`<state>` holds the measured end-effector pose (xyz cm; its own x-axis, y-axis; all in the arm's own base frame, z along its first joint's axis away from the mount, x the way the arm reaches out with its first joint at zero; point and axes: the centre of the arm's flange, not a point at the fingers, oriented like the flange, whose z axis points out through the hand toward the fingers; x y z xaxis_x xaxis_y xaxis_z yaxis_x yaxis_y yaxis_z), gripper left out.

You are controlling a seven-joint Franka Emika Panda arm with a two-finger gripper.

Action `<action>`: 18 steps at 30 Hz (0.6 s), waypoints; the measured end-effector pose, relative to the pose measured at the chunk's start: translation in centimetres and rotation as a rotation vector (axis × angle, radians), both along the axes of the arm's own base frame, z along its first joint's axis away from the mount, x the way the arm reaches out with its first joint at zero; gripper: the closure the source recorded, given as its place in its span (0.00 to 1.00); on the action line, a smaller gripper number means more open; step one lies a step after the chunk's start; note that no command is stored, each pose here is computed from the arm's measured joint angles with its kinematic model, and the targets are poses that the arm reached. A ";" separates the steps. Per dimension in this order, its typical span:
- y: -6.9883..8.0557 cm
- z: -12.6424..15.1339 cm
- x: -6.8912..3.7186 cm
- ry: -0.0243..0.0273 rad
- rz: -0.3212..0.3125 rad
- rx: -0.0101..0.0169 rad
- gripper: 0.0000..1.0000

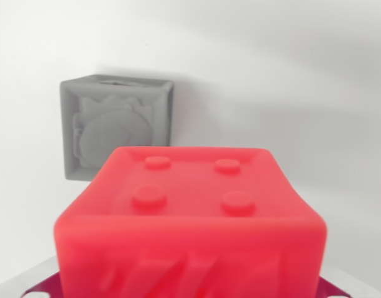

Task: Destack cube

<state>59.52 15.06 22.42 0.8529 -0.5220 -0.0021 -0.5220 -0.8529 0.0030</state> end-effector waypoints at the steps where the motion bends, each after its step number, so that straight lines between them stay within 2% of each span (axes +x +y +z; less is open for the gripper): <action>1: -0.2 0.0 0.0 -0.0003 0.003 0.0001 1.00; 18: -3.3 -0.4 -0.6 0.0009 0.042 0.0001 1.00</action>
